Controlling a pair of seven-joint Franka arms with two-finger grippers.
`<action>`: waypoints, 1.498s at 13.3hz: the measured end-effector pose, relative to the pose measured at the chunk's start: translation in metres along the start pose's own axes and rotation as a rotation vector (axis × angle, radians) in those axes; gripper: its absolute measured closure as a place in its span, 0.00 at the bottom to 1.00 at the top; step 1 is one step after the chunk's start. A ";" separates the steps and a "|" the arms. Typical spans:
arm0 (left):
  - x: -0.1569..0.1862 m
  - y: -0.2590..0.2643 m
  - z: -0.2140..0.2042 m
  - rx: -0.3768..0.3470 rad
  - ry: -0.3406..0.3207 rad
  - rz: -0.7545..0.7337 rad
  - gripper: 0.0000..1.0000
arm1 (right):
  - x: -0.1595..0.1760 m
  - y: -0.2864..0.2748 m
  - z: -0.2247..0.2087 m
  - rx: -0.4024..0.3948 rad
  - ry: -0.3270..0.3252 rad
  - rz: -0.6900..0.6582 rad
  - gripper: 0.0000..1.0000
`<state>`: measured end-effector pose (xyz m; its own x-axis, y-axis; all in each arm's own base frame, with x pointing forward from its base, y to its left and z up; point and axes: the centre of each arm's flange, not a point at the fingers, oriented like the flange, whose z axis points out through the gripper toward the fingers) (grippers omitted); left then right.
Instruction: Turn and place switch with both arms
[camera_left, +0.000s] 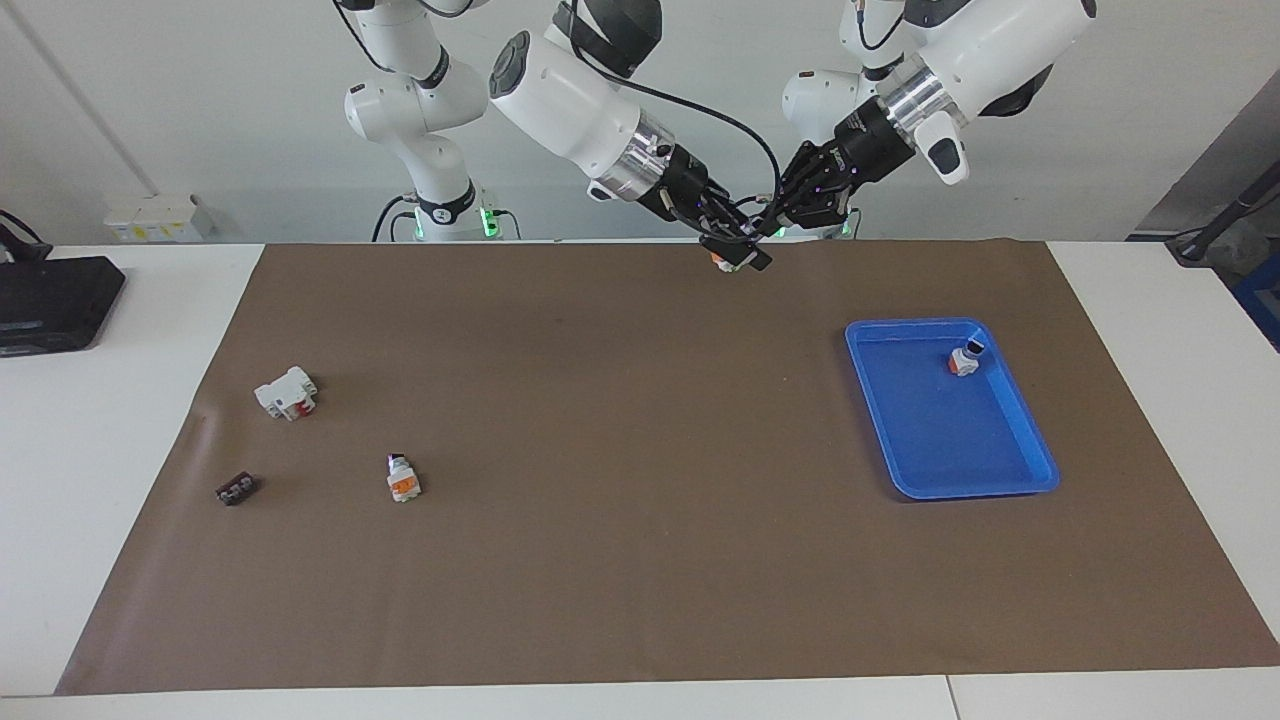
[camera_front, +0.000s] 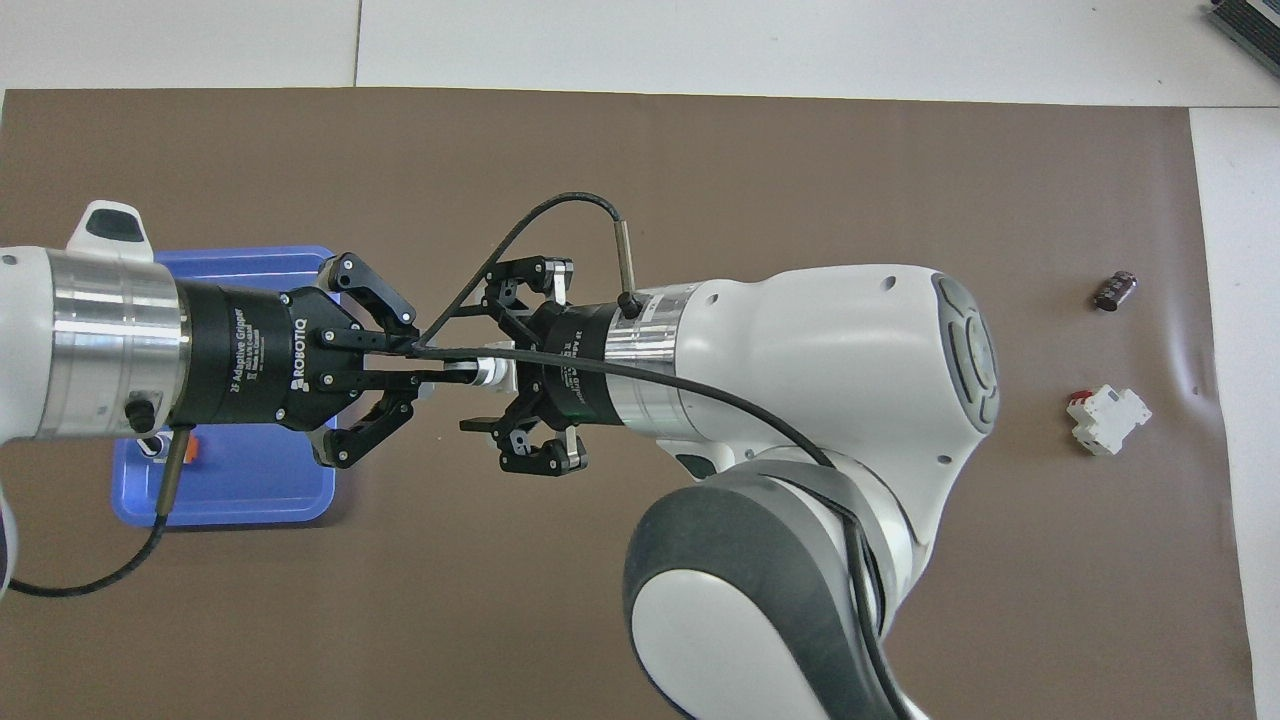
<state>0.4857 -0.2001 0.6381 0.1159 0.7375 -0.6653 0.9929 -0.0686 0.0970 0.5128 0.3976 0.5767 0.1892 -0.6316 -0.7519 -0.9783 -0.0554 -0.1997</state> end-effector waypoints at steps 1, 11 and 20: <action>0.000 0.000 0.000 0.000 0.000 0.000 0.89 | 0.000 0.000 0.000 0.000 0.000 0.000 0.10; 0.015 0.005 -0.002 -0.038 0.136 0.033 0.89 | 0.005 0.004 -0.033 -0.090 0.157 -0.212 0.01; 0.120 0.008 -0.044 0.031 0.508 0.308 0.89 | 0.131 -0.028 -0.173 -0.435 0.552 -0.942 0.00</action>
<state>0.5069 -0.0829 0.5916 0.3797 0.9091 -0.1713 0.9165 -0.3445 0.2031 0.5500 0.1820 0.5922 0.8957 -0.4440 -0.0257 -0.4383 -0.8715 -0.2200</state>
